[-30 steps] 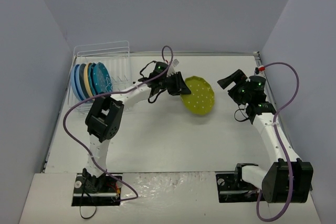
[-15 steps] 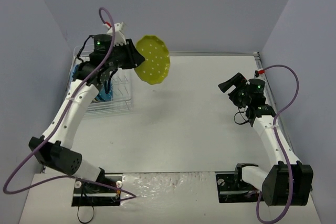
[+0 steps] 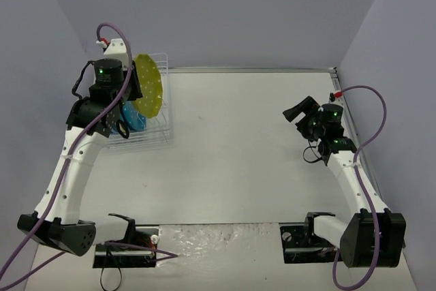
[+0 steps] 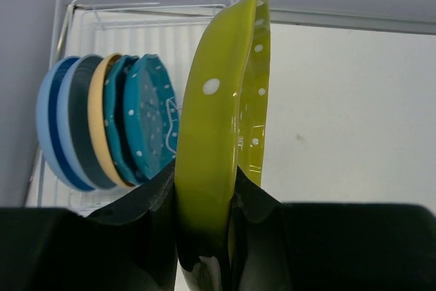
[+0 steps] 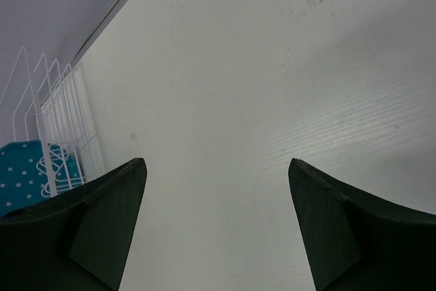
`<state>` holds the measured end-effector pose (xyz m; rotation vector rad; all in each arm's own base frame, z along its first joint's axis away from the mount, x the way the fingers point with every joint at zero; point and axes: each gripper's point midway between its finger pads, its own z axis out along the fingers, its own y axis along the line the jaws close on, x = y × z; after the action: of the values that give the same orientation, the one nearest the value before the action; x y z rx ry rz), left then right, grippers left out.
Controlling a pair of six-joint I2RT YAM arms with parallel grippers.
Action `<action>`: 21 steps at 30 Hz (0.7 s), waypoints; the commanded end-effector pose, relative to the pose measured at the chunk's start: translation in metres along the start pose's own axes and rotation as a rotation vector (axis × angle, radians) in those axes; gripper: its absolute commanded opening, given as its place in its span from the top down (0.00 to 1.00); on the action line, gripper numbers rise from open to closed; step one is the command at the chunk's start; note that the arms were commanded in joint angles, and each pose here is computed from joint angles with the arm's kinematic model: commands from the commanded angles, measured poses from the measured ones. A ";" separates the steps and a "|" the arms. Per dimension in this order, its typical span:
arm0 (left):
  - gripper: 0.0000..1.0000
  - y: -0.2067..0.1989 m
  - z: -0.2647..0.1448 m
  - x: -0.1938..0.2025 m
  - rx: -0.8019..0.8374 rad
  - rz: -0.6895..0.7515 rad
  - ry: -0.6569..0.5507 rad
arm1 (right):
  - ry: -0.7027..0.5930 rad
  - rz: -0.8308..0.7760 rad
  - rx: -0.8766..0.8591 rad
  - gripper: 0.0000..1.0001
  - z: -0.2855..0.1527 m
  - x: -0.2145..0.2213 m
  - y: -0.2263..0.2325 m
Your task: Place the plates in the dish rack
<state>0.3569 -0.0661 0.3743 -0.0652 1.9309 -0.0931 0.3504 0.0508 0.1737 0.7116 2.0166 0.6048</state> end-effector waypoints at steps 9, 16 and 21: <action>1.00 0.056 0.039 -0.051 -0.257 0.028 -0.234 | -0.052 -0.023 -0.060 0.19 0.002 -0.010 0.013; 1.00 0.071 0.060 -0.047 -0.316 0.077 -0.216 | -0.047 -0.022 -0.059 0.19 0.003 -0.008 0.011; 1.00 0.075 0.076 -0.042 -0.332 0.097 -0.201 | -0.047 -0.017 -0.061 0.19 0.003 -0.007 0.011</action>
<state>0.4225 -0.0018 0.3024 -0.1271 2.0046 0.2847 0.3499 0.0509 0.1681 0.7107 2.0142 0.6060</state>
